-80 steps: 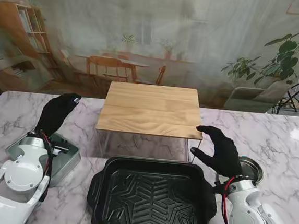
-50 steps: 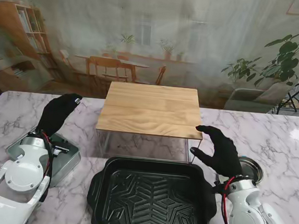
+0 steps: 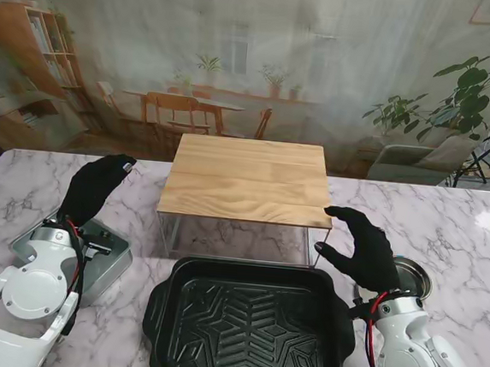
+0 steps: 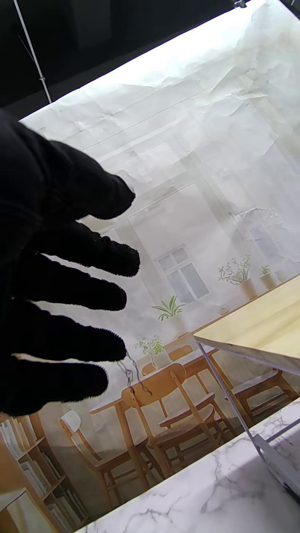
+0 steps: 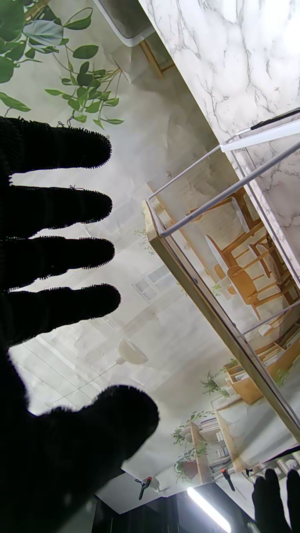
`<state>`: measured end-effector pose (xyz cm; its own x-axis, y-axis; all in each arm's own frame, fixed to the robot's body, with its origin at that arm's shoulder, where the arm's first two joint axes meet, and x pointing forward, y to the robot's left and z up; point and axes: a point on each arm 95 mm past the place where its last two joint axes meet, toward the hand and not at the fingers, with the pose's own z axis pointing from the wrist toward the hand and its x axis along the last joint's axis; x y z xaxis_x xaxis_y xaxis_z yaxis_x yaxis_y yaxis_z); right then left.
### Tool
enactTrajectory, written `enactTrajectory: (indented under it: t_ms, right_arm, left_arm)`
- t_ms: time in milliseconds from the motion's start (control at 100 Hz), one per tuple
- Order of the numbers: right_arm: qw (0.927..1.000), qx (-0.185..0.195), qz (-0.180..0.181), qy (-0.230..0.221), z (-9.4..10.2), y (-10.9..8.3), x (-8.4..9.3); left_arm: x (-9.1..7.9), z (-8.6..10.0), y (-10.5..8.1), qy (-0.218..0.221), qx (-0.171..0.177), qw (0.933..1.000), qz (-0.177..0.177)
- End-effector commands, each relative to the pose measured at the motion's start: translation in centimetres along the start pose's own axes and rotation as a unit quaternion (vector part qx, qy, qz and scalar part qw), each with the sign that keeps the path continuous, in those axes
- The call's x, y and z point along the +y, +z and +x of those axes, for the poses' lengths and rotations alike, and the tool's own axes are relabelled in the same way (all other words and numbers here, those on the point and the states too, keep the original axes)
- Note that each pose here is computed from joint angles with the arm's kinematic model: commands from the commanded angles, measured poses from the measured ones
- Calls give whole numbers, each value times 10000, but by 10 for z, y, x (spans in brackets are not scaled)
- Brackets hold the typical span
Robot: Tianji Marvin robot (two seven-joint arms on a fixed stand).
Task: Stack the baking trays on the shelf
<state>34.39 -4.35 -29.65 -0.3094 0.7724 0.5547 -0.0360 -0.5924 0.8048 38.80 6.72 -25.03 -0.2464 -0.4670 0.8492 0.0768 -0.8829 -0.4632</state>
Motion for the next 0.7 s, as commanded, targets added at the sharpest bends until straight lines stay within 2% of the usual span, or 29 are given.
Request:
enactTrajectory:
  t_ms: [0,250,380,450,520,690]
  right_arm:
    - [10000,-29,-1,30,1,-4,-2]
    - [10000,-39,-73,9,3,-7,0]
    - [9999,-55,-102,-2,3,-8,0]
    - [9999,-57,-116,-6,2,-8,0]
    - [9999,-57,-122,-8,2,-9,1]
    - [9999,-57,-137,-8,1,-9,1]
  left_arm:
    - [-2,2,-6,120,34,9997,-194]
    - [-30,2,-27,608,185,9971,-407]
    - [-33,8,-35,641,346,9954,-615]
    - [-30,15,-39,352,354,9948,-892]
    - [-28,18,-42,269,361,9908,-1279]
    - [-19,24,-43,634,648,9748,-2038]
